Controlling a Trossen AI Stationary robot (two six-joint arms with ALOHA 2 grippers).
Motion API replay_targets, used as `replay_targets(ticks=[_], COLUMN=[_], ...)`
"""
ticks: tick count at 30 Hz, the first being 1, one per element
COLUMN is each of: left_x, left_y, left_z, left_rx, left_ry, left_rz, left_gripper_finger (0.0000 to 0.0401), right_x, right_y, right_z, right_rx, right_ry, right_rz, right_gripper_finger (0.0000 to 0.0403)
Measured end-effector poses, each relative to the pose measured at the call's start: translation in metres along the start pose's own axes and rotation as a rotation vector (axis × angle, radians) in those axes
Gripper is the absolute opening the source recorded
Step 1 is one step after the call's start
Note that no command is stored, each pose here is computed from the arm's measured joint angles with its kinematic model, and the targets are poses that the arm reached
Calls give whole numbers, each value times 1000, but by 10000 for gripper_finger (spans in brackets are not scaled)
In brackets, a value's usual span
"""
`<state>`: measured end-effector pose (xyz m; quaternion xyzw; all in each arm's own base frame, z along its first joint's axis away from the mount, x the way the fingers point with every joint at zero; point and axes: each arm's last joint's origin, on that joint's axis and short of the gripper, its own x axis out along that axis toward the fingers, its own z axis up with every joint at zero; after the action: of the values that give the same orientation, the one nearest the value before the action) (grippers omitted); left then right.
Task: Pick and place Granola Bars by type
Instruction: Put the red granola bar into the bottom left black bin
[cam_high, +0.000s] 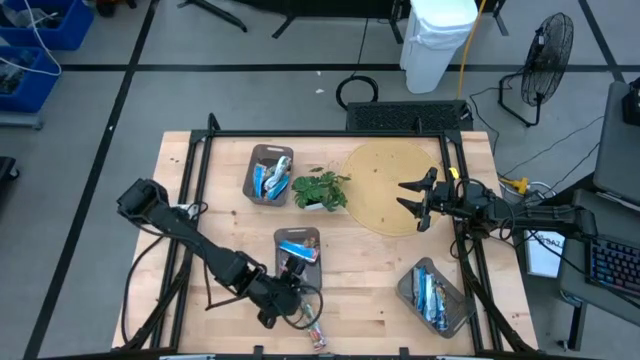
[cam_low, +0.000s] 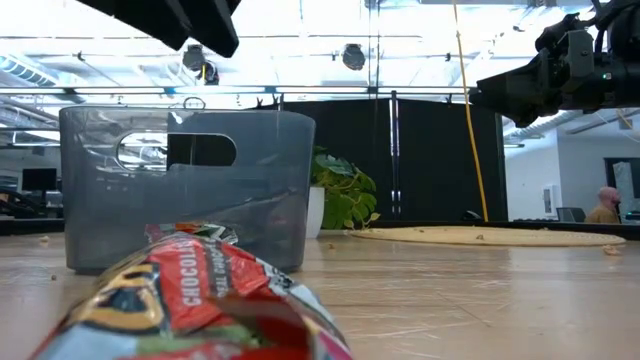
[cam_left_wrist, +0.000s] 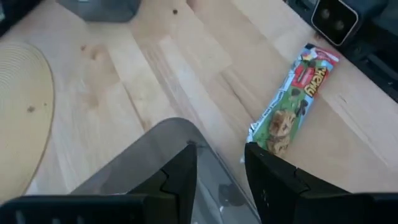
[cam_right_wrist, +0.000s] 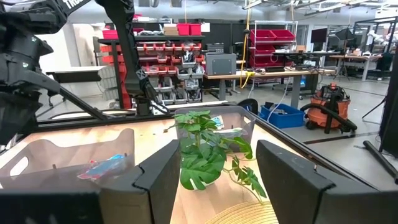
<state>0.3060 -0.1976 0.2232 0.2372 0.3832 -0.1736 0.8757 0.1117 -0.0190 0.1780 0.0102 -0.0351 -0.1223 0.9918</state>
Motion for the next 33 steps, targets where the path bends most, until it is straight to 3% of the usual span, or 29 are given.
replay_targets(ticks=[11,19,27,30,33], left_x=[-11,38,56,55,53], left_y=[-7,-9,-15,-17,-17], left_z=[27,20,28,28,28], left_rx=[93,195,170,178,245], left_ry=[6,340,330,336,360], left_rz=[69,-5,-120,-78,56], left_gripper_finger=[140,140,140,140,140], right_x=[0,0,0,0,0], right_y=[0,0,0,0,0], right_z=[0,0,0,0,0], right_rx=[0,0,0,0,0], right_ry=[0,-1,1,2,2], right_rz=[0,0,0,0,0], right_gripper_finger=[201,201,201,201,201])
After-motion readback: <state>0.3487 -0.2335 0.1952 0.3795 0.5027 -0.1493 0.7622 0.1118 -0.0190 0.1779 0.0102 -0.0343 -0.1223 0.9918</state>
